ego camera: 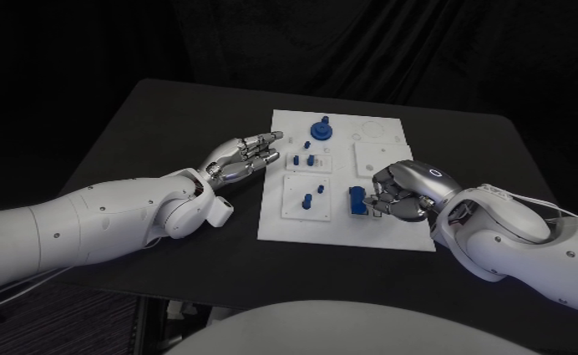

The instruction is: Assemble the parts on the task board

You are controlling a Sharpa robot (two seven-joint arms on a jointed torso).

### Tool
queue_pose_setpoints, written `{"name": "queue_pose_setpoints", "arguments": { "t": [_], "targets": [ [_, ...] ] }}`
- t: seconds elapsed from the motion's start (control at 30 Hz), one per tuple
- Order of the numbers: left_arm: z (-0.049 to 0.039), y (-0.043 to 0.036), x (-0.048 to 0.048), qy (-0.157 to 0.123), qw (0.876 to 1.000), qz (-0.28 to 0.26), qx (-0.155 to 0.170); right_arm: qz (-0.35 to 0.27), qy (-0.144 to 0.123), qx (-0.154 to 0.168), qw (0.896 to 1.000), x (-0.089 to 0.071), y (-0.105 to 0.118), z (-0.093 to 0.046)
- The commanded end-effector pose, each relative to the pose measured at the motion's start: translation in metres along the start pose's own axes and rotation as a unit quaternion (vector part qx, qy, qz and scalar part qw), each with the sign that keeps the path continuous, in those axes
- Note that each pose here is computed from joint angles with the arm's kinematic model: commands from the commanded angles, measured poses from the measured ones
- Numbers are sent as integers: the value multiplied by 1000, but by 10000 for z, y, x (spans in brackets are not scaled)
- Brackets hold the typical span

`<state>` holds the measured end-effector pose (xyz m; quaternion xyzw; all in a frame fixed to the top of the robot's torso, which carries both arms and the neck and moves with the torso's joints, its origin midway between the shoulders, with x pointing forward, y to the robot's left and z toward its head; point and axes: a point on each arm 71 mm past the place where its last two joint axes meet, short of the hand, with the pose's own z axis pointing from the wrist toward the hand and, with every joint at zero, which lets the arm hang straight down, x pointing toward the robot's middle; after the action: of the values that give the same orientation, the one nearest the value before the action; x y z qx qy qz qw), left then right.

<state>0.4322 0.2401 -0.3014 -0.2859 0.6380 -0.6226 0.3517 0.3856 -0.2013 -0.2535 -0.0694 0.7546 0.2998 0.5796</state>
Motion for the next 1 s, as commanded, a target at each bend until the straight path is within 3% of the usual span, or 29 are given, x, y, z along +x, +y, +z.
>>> {"name": "queue_pose_setpoints", "arguments": {
  "t": [0.03,1.0],
  "targets": [
    [8,-14,23,5,1000,-6,12,3,2,8,1000,6,-18,22],
    [0,-8,21,6,1000,-7,11,-4,31,18,999,165,-65,149]
  ]
}}
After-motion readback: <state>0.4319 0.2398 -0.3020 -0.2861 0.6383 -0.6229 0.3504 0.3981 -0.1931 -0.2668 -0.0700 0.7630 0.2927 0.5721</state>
